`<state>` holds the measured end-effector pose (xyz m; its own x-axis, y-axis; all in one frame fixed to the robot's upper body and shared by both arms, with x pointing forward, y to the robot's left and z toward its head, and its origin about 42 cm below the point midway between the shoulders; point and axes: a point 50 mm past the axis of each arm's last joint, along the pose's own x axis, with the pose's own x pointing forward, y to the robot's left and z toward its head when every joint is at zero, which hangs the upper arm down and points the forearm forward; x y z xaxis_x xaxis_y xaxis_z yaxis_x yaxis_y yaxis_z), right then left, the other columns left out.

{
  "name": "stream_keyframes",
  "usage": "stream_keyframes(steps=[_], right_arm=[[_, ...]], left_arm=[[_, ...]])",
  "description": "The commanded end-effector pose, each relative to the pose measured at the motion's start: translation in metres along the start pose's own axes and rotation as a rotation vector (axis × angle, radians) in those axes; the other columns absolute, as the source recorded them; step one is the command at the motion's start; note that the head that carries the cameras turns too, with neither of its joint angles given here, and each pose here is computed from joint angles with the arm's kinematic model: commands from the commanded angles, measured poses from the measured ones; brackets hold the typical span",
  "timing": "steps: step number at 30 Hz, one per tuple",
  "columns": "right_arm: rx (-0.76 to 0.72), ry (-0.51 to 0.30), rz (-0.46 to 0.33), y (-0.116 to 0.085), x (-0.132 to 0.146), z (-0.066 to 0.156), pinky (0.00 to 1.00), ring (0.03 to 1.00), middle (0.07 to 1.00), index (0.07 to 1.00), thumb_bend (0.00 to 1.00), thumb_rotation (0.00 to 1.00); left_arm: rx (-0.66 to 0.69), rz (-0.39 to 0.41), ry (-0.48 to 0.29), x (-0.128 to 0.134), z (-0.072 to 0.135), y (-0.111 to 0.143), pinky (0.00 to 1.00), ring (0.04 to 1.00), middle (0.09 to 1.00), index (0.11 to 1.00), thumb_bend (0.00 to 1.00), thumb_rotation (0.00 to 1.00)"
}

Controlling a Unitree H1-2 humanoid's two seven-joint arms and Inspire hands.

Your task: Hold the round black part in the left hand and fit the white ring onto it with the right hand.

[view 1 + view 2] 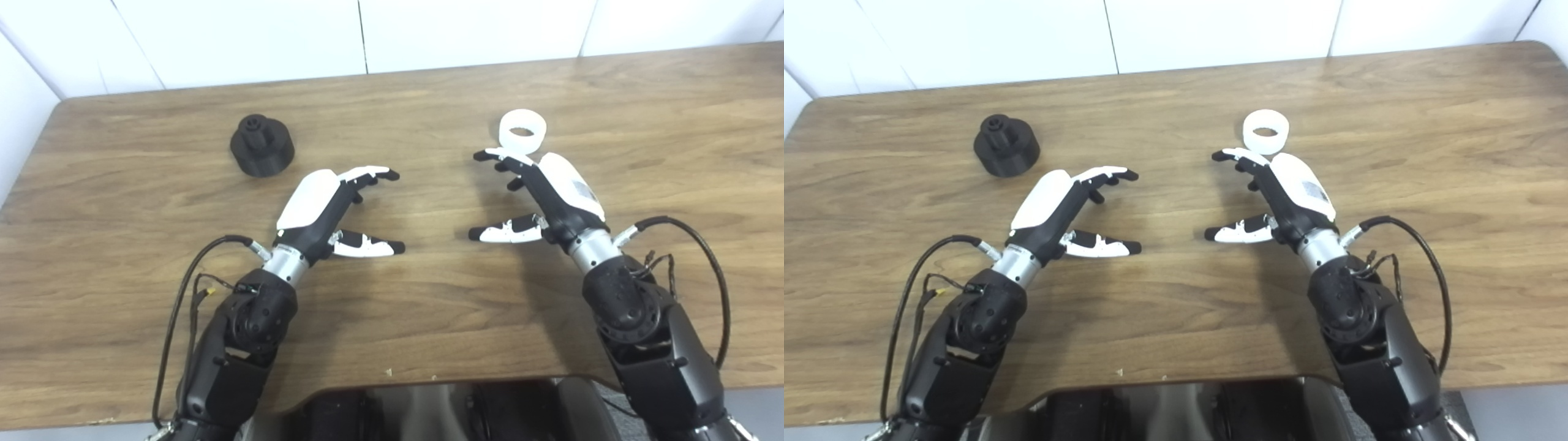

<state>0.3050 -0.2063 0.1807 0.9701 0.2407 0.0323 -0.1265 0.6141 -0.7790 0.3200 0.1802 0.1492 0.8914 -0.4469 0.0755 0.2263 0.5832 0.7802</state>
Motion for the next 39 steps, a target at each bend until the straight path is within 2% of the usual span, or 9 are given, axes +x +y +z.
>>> stream_keyframes(steps=[1,20,33,39], right_arm=[[-0.02,-0.091,-0.061,-0.017,0.006,0.016,0.69,0.83,0.88,0.824,0.75,0.18],[-0.016,-0.093,-0.055,-0.016,0.007,0.015,0.7,0.83,0.877,0.823,0.76,0.19],[-0.017,-0.095,-0.057,-0.028,-0.003,-0.009,0.66,0.827,0.88,0.821,0.76,0.13],[0.002,-0.094,-0.063,-0.029,-0.004,-0.015,0.66,0.832,0.879,0.823,0.77,0.1]], left_arm=[[0.026,0.056,-0.047,0.011,0.008,0.015,0.65,0.807,0.836,0.775,0.86,0.27],[0.019,0.069,-0.051,0.01,0.006,0.012,0.64,0.802,0.831,0.771,0.86,0.27],[0.027,0.072,-0.064,0.021,0.017,-0.012,0.63,0.795,0.827,0.772,0.86,0.29],[0.043,0.075,-0.061,0.023,0.018,-0.014,0.61,0.8,0.83,0.775,0.86,0.3]])
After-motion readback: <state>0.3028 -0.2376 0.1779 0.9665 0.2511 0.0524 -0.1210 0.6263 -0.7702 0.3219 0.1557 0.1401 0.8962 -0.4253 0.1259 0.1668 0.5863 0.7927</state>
